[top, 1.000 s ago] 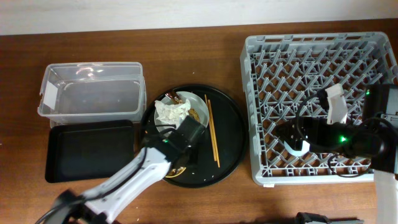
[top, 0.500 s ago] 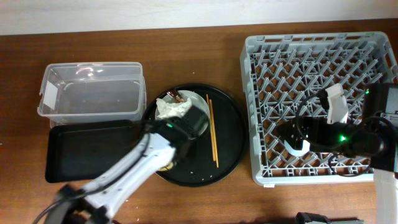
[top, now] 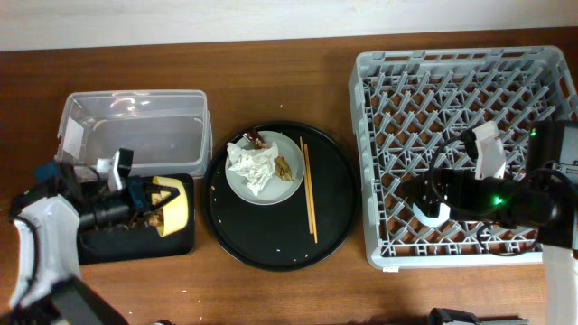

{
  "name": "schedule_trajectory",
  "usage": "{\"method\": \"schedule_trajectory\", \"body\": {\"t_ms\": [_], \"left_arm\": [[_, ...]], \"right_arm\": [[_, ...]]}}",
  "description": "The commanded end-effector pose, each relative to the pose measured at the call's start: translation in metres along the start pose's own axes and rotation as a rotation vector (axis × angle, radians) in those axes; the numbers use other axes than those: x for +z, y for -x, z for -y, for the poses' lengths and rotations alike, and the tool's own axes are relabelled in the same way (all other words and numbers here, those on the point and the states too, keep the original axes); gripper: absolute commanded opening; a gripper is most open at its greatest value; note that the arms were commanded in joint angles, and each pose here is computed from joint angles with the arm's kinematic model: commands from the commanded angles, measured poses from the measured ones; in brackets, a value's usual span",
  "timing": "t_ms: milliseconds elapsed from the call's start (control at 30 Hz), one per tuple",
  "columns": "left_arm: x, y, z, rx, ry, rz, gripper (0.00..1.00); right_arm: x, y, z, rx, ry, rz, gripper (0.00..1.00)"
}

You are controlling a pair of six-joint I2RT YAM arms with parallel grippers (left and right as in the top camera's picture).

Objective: Sort waste into correct bins and load items into the dishwasher rack
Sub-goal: 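Tip the yellow bowl over the black tray to dump the scraps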

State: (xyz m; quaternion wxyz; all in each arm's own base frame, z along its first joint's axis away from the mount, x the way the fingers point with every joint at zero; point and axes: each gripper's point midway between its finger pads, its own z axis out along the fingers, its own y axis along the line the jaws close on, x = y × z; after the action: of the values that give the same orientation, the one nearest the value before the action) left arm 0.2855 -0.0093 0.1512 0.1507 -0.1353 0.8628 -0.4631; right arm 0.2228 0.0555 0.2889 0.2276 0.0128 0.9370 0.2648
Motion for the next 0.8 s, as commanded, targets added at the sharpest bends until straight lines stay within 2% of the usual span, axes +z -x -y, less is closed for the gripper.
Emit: {"method": "schedule_trajectory", "body": {"t_ms": [0, 100, 233, 300, 333, 400, 433, 467, 500, 533, 567, 600, 633, 667, 733, 767], "left_arm": [[0.004, 0.011, 0.003, 0.02, -0.312, 0.078, 0.0], [-0.002, 0.026, 0.009, 0.004, -0.433, 0.149, 0.0], [-0.001, 0.027, 0.004, -0.002, -0.421, 0.146, 0.0], [-0.003, 0.023, 0.009, -0.063, -0.446, 0.137, 0.0], [-0.003, 0.025, 0.004, -0.01, -0.425, 0.15, 0.0], [-0.005, 0.021, -0.001, -0.139, -0.412, 0.121, 0.0], [-0.006, 0.016, 0.006, -0.1, -0.433, 0.128, 0.0], [-0.006, 0.02, -0.003, 0.022, -0.392, 0.155, 0.0], [-0.005, 0.023, -0.015, -0.094, -0.362, 0.135, 0.0], [-0.008, 0.018, -0.009, -0.192, -0.4, 0.12, 0.0], [-0.012, 0.012, 0.008, -0.132, -0.457, 0.144, 0.0], [-0.012, 0.014, 0.004, 0.015, -0.433, 0.18, 0.0], [-0.012, 0.013, -0.008, -0.161, -0.405, 0.133, 0.0], [-0.013, 0.006, 0.0, -0.215, -0.426, 0.113, 0.0], [-0.016, 0.01, 0.003, 0.024, -0.412, 0.166, 0.0], [-0.015, 0.012, -0.007, -0.115, -0.389, 0.133, 0.0]], "right_arm": [[-0.002, 0.001, -0.002, -0.026, -0.005, 0.005, 0.98], [-0.002, 0.001, -0.002, -0.023, -0.005, 0.005, 0.98], [-0.002, 0.001, -0.002, -0.023, -0.005, 0.005, 0.98], [-0.002, 0.001, -0.002, -0.023, -0.005, 0.005, 0.98], [-0.002, 0.001, -0.002, -0.023, -0.005, 0.005, 0.99], [-0.002, 0.001, -0.002, -0.023, -0.005, 0.005, 0.99], [-0.002, 0.0, -0.002, -0.023, -0.005, 0.004, 0.98], [-0.002, 0.0, -0.002, -0.022, -0.004, 0.003, 0.98], [-0.002, 0.001, -0.002, -0.023, -0.004, 0.005, 0.99], [-0.002, 0.001, -0.002, -0.023, -0.004, 0.005, 0.99], [-0.002, 0.0, -0.002, -0.02, -0.005, 0.0, 0.99], [-0.002, -0.001, -0.002, -0.02, -0.004, -0.001, 0.99], [-0.002, -0.001, -0.002, -0.019, -0.004, -0.001, 0.99], [-0.002, -0.001, -0.002, -0.019, -0.004, -0.002, 0.99], [-0.002, -0.001, -0.002, -0.02, -0.004, 0.0, 0.99], [-0.002, -0.001, -0.002, -0.02, -0.004, -0.001, 0.99]]}}
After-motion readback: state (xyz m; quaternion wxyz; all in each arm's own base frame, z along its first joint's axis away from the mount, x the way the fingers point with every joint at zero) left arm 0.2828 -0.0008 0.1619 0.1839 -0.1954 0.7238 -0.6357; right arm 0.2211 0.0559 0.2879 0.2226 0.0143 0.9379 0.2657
